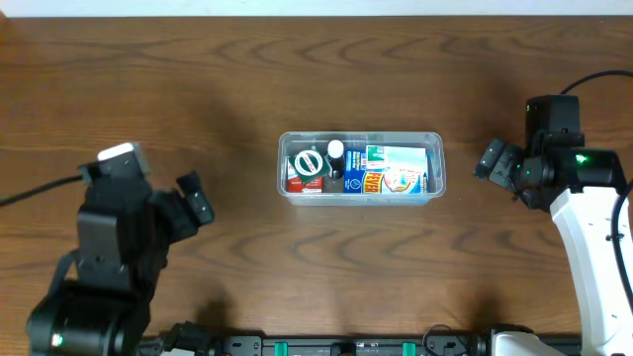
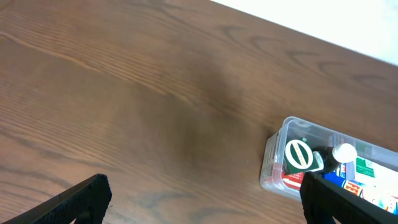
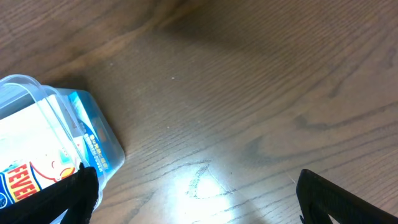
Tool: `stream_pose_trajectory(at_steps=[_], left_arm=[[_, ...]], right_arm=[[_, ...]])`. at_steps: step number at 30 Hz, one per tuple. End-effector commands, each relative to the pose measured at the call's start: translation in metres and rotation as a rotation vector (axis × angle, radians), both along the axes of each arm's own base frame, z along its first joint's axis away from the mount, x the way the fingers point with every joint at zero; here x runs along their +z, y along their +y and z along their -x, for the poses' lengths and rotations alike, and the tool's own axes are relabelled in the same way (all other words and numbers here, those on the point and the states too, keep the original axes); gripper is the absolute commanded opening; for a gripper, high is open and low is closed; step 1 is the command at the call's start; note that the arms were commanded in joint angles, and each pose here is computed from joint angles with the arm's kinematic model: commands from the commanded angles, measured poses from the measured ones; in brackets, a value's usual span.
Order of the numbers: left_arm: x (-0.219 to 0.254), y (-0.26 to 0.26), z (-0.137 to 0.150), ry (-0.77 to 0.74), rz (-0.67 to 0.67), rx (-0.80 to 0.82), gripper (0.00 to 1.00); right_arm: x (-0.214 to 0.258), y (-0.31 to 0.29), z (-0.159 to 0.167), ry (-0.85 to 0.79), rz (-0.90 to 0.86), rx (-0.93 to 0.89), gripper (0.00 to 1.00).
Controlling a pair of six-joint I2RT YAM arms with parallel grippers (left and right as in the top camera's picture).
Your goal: Pack container
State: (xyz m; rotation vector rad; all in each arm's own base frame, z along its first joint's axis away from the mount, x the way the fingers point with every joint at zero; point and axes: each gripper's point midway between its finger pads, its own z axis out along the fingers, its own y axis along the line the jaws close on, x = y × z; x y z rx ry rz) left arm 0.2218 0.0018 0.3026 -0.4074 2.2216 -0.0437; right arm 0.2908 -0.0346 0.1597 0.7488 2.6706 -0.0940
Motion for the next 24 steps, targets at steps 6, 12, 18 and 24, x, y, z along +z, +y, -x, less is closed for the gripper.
stream_pose_trajectory(at_steps=[6, 12, 18, 24], left_arm=[[0.008, 0.007, 0.003, -0.021, -0.018, 0.024, 0.98], [0.008, 0.007, 0.003, -0.021, -0.018, 0.024, 0.98], [0.008, 0.007, 0.003, -0.021, -0.018, 0.024, 0.98], [0.008, 0.007, 0.003, -0.021, -0.018, 0.024, 0.98]], right_arm=[[0.000, -0.002, 0.000, -0.002, -0.001, -0.017, 0.99], [0.008, -0.001, 0.001, -0.031, 0.000, -0.014, 0.99], [0.058, -0.004, 0.021, -0.207, 0.043, 0.014, 0.99], [0.096, -0.018, 0.052, -0.440, 0.140, -0.019, 0.99]])
